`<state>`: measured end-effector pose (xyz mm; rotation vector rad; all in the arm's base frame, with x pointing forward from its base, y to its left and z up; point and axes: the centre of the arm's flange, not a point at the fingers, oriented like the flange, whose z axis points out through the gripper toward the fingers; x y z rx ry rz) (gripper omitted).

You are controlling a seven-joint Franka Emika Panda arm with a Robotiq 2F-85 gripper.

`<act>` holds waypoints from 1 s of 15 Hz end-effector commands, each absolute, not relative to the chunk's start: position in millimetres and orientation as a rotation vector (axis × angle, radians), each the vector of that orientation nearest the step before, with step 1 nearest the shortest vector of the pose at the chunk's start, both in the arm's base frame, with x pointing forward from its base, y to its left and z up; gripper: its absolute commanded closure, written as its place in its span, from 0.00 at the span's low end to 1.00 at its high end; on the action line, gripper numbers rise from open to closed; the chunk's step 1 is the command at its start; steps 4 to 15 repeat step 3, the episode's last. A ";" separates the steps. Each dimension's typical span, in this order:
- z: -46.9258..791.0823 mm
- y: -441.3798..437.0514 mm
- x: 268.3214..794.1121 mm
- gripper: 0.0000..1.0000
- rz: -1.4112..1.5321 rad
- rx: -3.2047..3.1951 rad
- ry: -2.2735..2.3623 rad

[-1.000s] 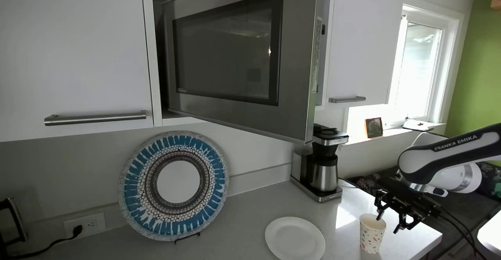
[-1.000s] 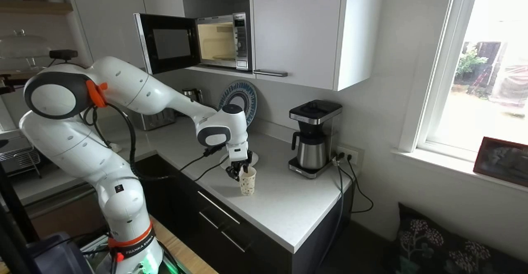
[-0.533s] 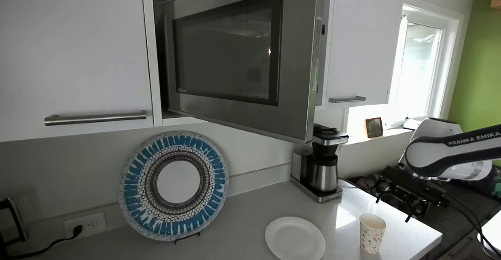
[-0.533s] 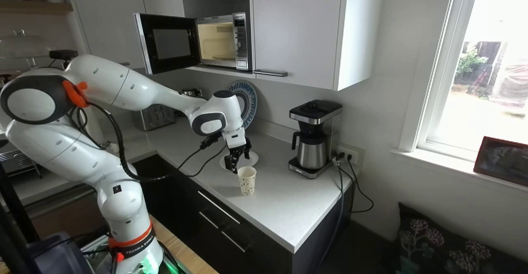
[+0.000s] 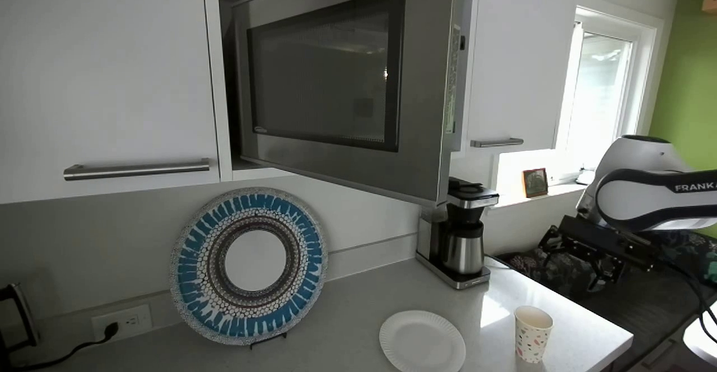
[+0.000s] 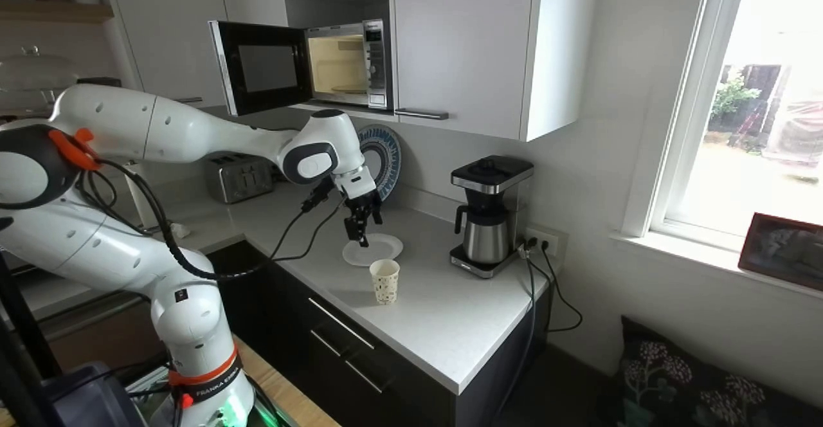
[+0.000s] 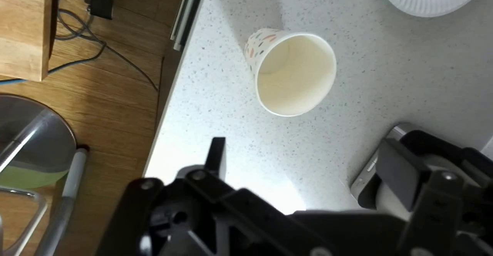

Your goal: Pick up the paper cup from the microwave and put it on the kitchen counter

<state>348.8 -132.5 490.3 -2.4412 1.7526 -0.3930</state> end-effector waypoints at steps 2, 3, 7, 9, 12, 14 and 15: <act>496.7 -132.3 347.8 0.00 -0.414 -2.434 1.749; 497.1 -132.3 347.7 0.00 -0.416 -2.434 1.748; 497.1 -132.3 347.7 0.00 -0.416 -2.434 1.748; 497.1 -132.3 347.7 0.00 -0.416 -2.434 1.748; 497.1 -132.3 347.7 0.00 -0.416 -2.434 1.748; 497.1 -132.3 347.7 0.00 -0.416 -2.434 1.748; 497.1 -132.3 347.7 0.00 -0.416 -2.434 1.748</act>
